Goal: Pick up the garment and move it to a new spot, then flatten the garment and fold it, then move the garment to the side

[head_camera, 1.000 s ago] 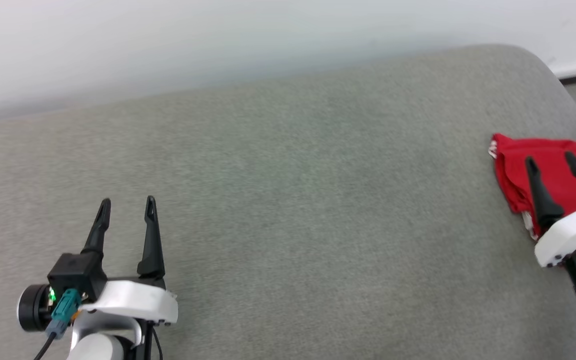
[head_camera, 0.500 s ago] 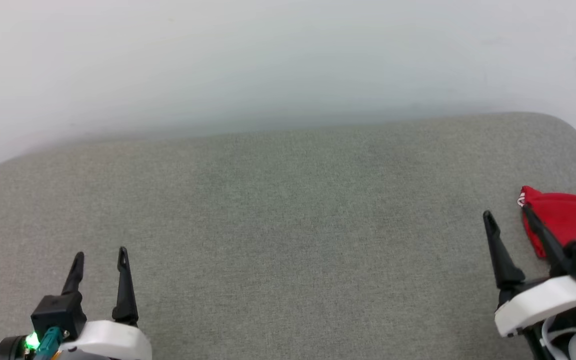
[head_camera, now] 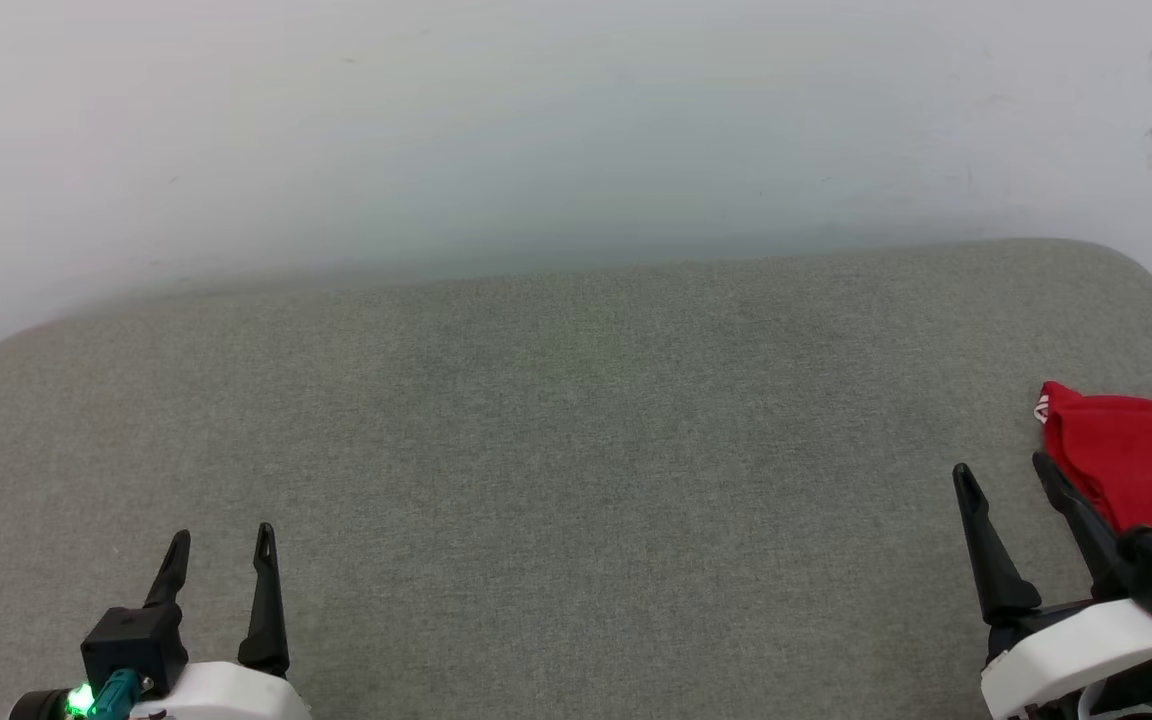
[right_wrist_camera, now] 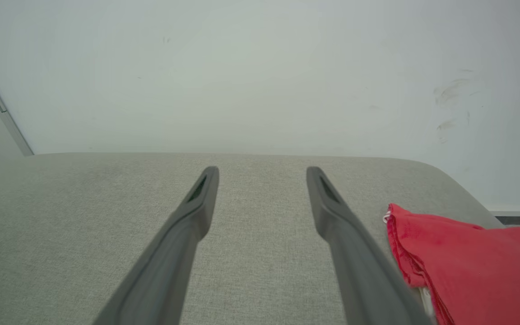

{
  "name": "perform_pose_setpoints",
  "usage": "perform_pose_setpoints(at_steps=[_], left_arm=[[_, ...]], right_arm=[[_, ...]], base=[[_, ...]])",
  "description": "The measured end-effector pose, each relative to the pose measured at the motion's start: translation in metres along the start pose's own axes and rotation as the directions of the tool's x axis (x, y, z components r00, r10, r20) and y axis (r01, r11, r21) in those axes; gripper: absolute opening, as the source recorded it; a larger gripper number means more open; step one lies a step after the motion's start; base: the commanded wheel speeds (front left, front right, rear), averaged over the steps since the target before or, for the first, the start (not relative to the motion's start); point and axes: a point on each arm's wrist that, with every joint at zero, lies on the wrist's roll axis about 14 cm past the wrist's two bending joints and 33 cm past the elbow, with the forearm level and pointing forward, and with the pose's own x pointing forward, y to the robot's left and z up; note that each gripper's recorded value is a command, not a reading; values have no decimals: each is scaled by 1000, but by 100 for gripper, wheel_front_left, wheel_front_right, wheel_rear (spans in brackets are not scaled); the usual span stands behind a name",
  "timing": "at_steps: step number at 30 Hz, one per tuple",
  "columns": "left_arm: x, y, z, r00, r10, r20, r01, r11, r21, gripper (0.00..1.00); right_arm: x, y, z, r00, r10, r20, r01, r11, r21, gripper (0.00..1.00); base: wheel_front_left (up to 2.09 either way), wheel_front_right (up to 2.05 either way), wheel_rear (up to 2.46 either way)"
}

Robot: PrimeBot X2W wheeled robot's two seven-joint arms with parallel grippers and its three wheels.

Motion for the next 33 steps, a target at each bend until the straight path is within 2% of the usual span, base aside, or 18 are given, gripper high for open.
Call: perform_pose_setpoints(at_steps=[15, 16, 20, 27, 33], left_arm=[[0, -1, -2, 1000, 3, -7, -3, 1000, -8, 100], [0, -1, -4, 1000, 4, -11, -4, 1000, -10, 0], [-8, -6, -22, 998, 6, -64, -8, 1000, -31, 0], [-10, -5, -33, 991, 18, -130, -39, 986, -162, 0], [-7, -2, -38, 986, 28, -163, -71, 961, -267, 0]], right_arm=[[-1, -2, 0, 1000, -3, -12, 3, 1000, 3, 100], [-1, -2, -3, 1000, -4, -18, 4, 1000, 5, 0], [-6, -1, -21, 997, -10, -73, 12, 1000, 24, 0], [-7, -1, -30, 995, -20, -95, 35, 987, 160, 0], [-6, -3, -33, 994, -29, -101, 56, 961, 271, 0]], base=[[0, 0, 0], [0, 0, 0], [0, 0, 0], [0, 0, 0], [0, 0, 0]])
